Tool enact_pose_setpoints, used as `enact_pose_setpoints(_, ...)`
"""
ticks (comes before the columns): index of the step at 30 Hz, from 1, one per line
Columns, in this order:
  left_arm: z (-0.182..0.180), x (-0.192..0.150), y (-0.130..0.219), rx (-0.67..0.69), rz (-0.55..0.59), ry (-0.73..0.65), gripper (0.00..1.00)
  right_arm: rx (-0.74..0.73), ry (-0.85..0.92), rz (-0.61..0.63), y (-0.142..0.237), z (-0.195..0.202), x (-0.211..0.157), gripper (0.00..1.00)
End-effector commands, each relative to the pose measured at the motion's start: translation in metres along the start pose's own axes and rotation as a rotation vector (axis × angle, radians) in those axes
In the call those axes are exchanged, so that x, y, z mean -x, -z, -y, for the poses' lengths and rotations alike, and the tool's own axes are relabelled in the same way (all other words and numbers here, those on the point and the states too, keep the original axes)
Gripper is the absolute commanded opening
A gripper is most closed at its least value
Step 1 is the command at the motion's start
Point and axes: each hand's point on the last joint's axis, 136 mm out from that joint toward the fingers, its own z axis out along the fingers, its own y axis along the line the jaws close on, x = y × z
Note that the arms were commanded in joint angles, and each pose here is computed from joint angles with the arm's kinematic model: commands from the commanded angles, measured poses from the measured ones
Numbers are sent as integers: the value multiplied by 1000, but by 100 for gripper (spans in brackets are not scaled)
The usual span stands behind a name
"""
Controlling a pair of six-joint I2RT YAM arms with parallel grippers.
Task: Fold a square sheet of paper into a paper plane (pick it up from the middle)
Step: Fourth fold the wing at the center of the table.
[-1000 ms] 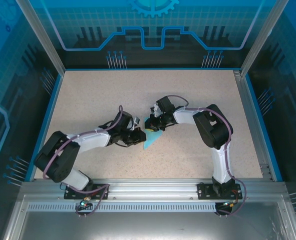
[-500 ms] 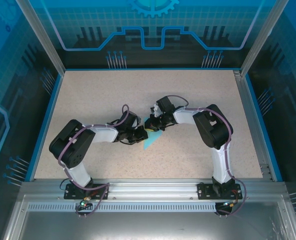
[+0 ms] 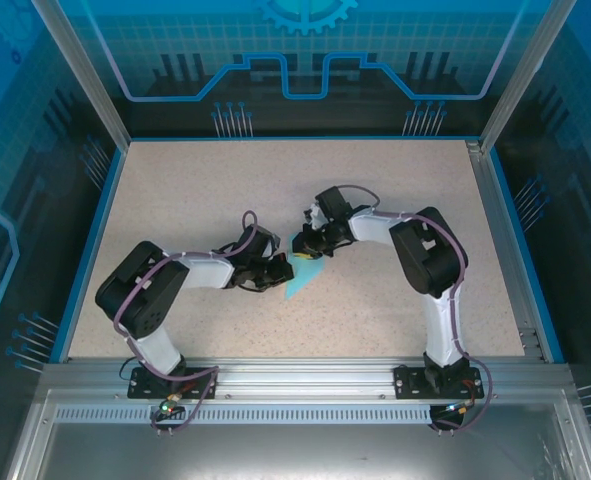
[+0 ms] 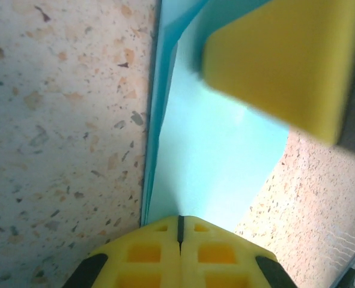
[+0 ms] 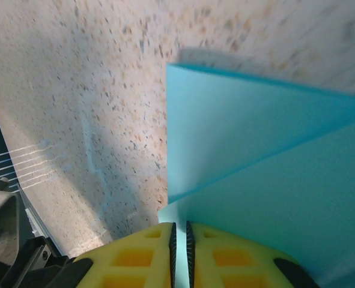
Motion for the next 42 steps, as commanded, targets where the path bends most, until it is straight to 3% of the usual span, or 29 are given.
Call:
enact_pose_setpoints(1, -79, -47, 2, 281, -126, 48, 0, 28, 84, 50, 28, -21, 11, 14)
enact_pose_setpoints(7, -73, -43, 1, 263, -124, 41, 0, 66, 142, 4, 14, -28, -17, 2)
enact_pose_setpoints(18, -73, -44, 1, 267, -129, 31, 0, -36, 103, -18, -14, 8, -31, 1)
enact_pose_setpoints(23, -78, -47, 2, 281, -136, 31, 0, -116, 80, 12, -17, 35, -20, 1)
enact_pose_setpoints(42, -91, -58, 6, 308, -157, 26, 0, -152, 26, 156, 19, 60, 52, 3)
